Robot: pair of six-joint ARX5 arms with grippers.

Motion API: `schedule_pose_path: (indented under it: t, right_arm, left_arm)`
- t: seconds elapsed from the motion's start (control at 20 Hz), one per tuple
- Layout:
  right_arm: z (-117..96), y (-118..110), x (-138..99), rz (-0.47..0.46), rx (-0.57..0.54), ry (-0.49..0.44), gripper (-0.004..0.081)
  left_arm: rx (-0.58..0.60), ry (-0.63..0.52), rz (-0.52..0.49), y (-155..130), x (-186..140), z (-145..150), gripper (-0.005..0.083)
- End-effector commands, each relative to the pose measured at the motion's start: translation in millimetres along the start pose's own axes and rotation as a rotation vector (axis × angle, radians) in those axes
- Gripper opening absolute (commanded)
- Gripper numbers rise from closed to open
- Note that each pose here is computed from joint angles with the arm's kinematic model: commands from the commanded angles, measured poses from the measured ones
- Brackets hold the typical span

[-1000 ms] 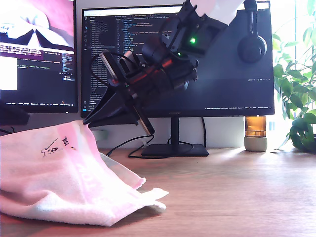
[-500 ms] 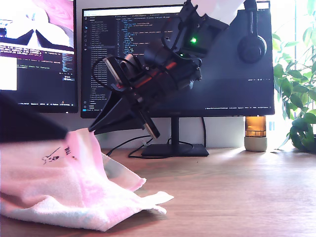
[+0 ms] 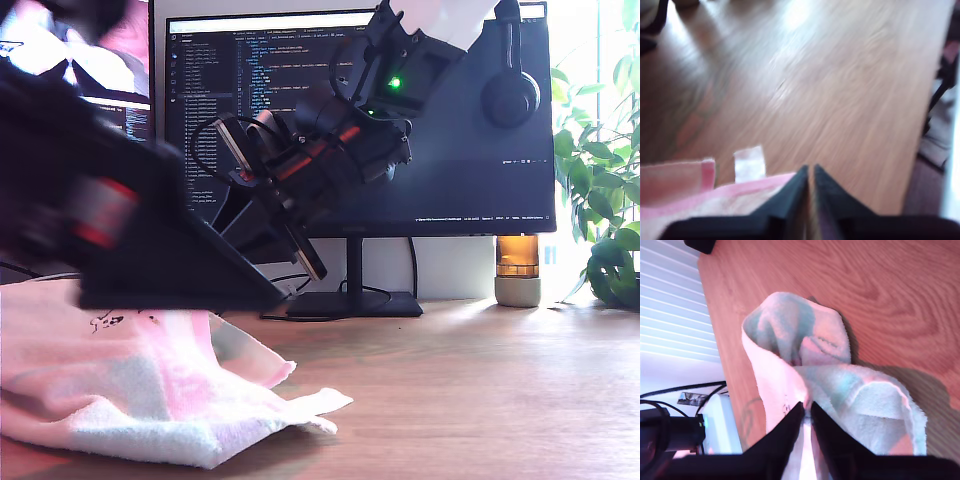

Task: Fold the tea towel to a neat square and place it to the right

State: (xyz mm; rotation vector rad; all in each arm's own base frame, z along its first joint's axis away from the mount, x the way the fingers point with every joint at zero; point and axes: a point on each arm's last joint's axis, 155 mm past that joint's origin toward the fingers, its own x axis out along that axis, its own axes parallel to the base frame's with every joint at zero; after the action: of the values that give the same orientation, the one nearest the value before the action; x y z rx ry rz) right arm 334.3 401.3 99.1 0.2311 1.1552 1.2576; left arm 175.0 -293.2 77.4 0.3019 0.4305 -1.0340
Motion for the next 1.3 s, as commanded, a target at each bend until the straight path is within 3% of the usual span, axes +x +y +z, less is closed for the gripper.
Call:
schedule_pose_path:
  t: [0.0,0.3,0.5,0.8,0.9,1.05,1.25]
  right_arm:
    - [-4,-8,4,-0.004,0.007,0.01,-0.0013]
    - [-1,-17,-4,-0.019,0.017,-0.005,-0.0013]
    - [0,-20,-6,-0.022,0.023,-0.009,-0.0013]
    - [0,-20,-6,-0.022,0.024,-0.009,-0.0012]
    - [0,-20,-7,-0.022,0.024,-0.009,-0.0013]
    - [0,-21,-7,-0.023,0.025,-0.009,-0.0013]
    - [1,-23,-9,-0.027,0.03,-0.014,-0.0013]
  left_arm:
    - [0.005,0.049,0.009,1,8,-13,0.0287]
    - [0.135,0.156,0.058,-4,30,-34,0.0289]
    - [0.276,0.184,0.164,3,38,-34,0.0289]
    - [0.309,0.247,0.241,17,44,-55,0.0284]
    - [0.312,0.243,0.26,20,44,-54,0.0214]
    - [0.32,0.246,0.243,17,45,-55,-0.0008]
    - [0.321,0.242,0.235,15,43,-52,-0.0021]
